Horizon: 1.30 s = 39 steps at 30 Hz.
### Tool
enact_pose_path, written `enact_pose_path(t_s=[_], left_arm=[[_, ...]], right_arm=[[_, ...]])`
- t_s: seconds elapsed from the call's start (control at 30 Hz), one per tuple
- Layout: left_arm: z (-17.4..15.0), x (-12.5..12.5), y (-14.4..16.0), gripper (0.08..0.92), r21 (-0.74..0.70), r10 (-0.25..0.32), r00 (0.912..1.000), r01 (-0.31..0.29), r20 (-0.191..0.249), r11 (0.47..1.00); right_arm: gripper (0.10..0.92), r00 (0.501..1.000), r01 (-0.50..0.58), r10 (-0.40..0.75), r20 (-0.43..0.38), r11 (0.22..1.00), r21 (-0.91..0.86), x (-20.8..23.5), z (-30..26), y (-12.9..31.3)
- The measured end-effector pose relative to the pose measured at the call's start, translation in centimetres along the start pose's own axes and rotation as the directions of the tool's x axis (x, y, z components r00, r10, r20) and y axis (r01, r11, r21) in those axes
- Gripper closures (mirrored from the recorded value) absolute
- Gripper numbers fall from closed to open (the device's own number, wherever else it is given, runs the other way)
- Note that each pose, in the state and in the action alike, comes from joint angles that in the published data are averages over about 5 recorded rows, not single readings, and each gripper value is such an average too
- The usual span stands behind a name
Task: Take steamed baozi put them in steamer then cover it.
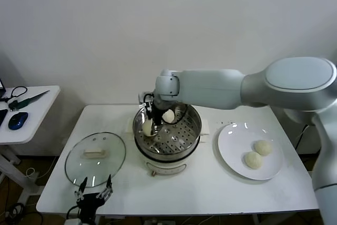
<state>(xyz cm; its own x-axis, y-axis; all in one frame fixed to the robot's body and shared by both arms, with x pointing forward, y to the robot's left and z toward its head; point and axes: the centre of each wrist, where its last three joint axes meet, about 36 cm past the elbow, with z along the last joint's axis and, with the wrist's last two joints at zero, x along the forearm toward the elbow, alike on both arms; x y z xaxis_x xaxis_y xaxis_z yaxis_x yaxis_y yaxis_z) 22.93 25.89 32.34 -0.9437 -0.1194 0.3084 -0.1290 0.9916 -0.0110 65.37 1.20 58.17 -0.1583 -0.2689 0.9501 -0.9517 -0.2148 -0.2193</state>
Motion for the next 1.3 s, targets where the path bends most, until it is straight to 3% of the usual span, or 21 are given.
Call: enact_pose_path(t_s=[0.2,0.4,0.63,0.83,1.07,1.3], left_arm=[[0.0,0.0,-0.2,0.177,0.003,0.002,1.0000,-0.002,0.000,1.000],[-0.1,0.1,-0.4,0.177,0.003,0.002,1.0000,-0.002,-0.003,1.000],[-0.1,0.0,-0.6,0.177,0.002,0.007,1.0000,-0.007,-0.005,1.000],[0.1,-0.3,-0.8,0.177,0.002,0.011,0.9999,-0.011,-0.010,1.000],[0.2,-0.4,-1.0,0.177,0.001,0.015,0.9997,-0.015,-0.017,1.000],[0.2,-0.3,-1.0,0.177,0.001,0.013,0.9997,-0.013,-0.020,1.000]], right_arm=[[0.220,1.000,-0.011,0.011,0.002,1.000,0.002,-0.5,-0.3,0.3],[0.200,1.000,-0.017,0.017,-0.005,1.000,0.022,2.9,2.3,-0.5],[0.200,0.999,0.015,-0.015,-0.043,1.000,-0.001,10.4,11.5,-0.7],[0.200,0.995,0.042,-0.048,-0.093,0.997,-0.068,14.5,22.2,2.8],[0.200,0.988,0.066,-0.088,-0.128,0.983,-0.169,13.6,32.8,8.9],[0.200,0.982,0.088,-0.123,-0.144,0.969,-0.231,9.7,38.2,13.8]])
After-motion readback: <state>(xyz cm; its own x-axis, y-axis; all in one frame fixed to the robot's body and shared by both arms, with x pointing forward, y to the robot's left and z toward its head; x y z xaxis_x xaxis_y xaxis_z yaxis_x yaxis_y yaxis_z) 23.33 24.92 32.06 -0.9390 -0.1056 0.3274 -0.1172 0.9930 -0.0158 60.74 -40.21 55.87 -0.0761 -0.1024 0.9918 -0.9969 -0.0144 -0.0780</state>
